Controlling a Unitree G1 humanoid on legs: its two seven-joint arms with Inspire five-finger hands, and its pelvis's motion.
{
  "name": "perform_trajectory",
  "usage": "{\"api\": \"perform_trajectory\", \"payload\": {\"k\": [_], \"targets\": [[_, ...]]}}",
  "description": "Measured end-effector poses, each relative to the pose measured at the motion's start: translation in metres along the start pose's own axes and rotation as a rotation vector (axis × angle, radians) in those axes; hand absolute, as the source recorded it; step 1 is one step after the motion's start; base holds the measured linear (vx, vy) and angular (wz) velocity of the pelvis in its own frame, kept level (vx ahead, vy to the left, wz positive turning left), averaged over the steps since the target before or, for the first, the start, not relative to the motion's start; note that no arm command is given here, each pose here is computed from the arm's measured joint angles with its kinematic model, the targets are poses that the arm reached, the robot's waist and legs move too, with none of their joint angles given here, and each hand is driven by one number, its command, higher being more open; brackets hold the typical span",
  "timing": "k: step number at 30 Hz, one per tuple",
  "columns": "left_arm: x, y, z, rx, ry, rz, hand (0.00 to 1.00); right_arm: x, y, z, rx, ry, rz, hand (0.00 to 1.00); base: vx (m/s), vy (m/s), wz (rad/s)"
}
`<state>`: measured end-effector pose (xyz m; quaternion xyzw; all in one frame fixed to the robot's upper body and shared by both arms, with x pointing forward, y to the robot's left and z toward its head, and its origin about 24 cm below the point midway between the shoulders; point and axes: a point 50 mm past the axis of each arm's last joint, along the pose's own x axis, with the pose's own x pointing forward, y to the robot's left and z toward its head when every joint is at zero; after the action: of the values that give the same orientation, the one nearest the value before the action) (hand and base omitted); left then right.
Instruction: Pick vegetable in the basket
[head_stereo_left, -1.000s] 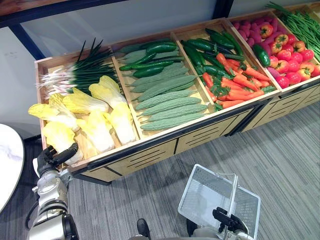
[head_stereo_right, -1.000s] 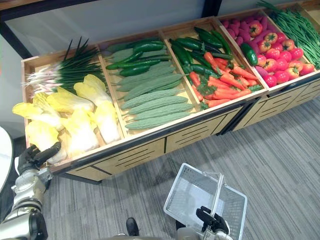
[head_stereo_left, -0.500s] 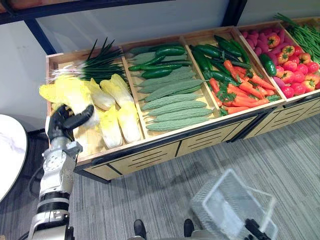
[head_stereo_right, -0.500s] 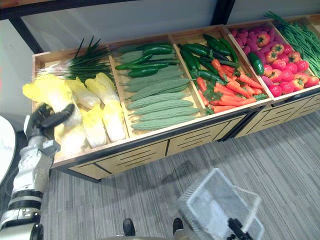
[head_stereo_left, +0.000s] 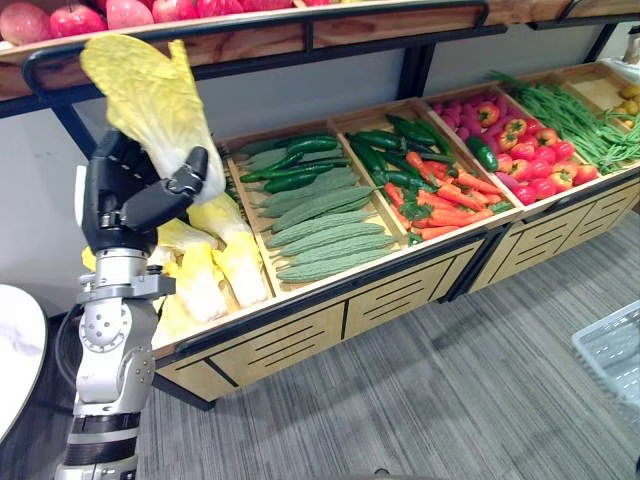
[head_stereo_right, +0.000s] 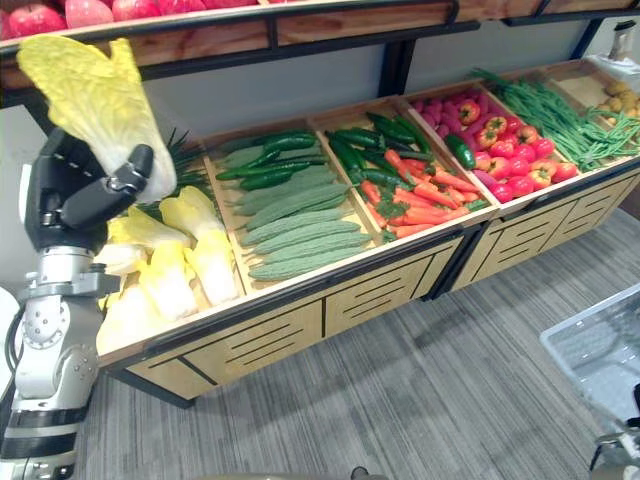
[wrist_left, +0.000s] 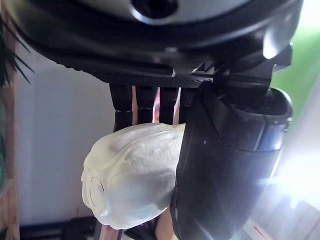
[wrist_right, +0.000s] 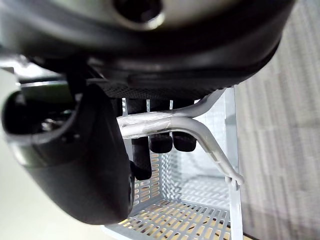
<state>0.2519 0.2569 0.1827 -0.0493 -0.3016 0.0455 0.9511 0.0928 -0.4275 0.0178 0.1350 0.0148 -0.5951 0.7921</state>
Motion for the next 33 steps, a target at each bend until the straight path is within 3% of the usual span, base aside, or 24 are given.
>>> {"api": "perform_trajectory", "payload": {"k": [7,15,19,27,33], "targets": [[-0.001,-0.009,0.003,-0.007,-0.013,-0.056,0.0,-0.004,0.028,0.041,0.009,-0.171,0.127,0.0,-0.04,0.022,-0.13],[-0.01,-0.026,-0.018,-0.015,0.099,-0.193,0.0,-0.023,0.098,0.081,-0.109,-0.341,0.513,0.0,-0.02,0.02,-0.09],[-0.012,-0.031,-0.025,0.015,0.156,-0.27,0.0,-0.045,0.14,0.098,-0.205,-0.439,0.793,0.0,-0.03,0.022,-0.16],[0.003,-0.045,-0.017,0.012,0.117,-0.356,0.0,-0.093,0.215,0.094,-0.307,-0.494,1.245,0.0,-0.04,0.02,-0.3],[0.023,-0.062,0.005,0.03,0.006,-0.444,0.0,-0.114,0.228,0.065,-0.429,-0.415,1.442,0.0,-0.04,0.003,-0.2]]}}
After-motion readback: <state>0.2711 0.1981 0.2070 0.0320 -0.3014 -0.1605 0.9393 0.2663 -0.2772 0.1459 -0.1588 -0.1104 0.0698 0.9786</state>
